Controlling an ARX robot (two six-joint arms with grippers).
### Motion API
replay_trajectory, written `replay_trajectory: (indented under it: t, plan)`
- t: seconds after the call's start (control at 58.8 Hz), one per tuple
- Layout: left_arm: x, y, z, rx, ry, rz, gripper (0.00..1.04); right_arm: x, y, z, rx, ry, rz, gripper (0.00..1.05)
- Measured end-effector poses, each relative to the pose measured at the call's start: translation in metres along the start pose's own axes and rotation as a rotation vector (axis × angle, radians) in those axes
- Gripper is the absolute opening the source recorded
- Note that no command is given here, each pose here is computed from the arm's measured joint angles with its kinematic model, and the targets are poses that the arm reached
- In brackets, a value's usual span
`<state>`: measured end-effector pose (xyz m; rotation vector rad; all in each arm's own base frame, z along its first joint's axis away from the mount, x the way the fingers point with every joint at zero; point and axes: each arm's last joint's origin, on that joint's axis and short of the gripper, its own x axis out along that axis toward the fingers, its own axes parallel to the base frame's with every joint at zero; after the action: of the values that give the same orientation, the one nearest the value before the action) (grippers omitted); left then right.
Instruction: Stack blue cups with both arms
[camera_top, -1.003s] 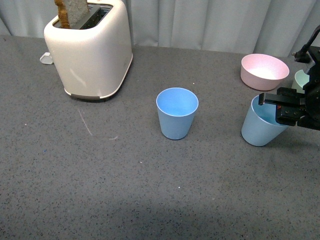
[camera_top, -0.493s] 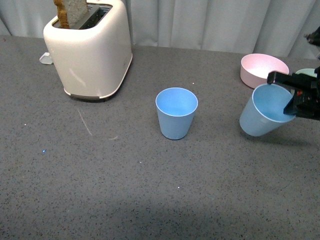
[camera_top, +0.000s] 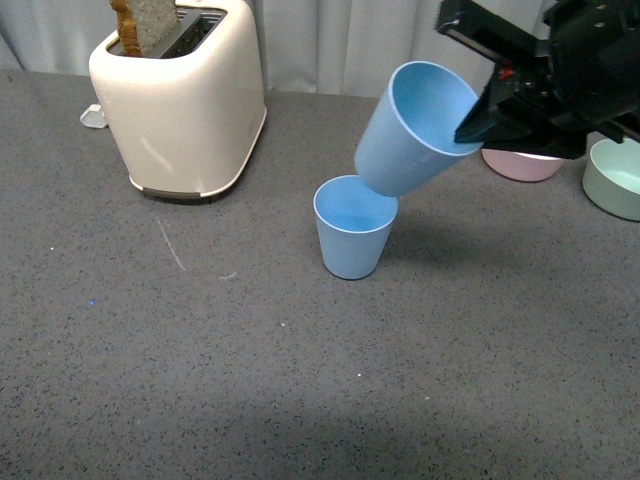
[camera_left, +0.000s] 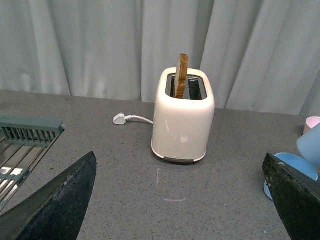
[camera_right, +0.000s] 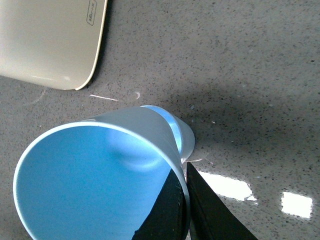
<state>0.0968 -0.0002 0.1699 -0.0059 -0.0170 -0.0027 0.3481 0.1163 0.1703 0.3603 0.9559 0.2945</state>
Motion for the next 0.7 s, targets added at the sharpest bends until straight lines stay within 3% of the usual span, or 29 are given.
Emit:
replay_trajectory:
  t: [0.374,0.697]
  plan:
    - [0.000,0.000,0.000,0.000,0.000,0.000,0.98,0.029,0.013,-0.012,-0.014,0.057,-0.031,0.01]
    - [0.000,0.000,0.000,0.000,0.000,0.000,0.98,0.029,0.013,-0.007,-0.080,-0.012,-0.057,0.54]
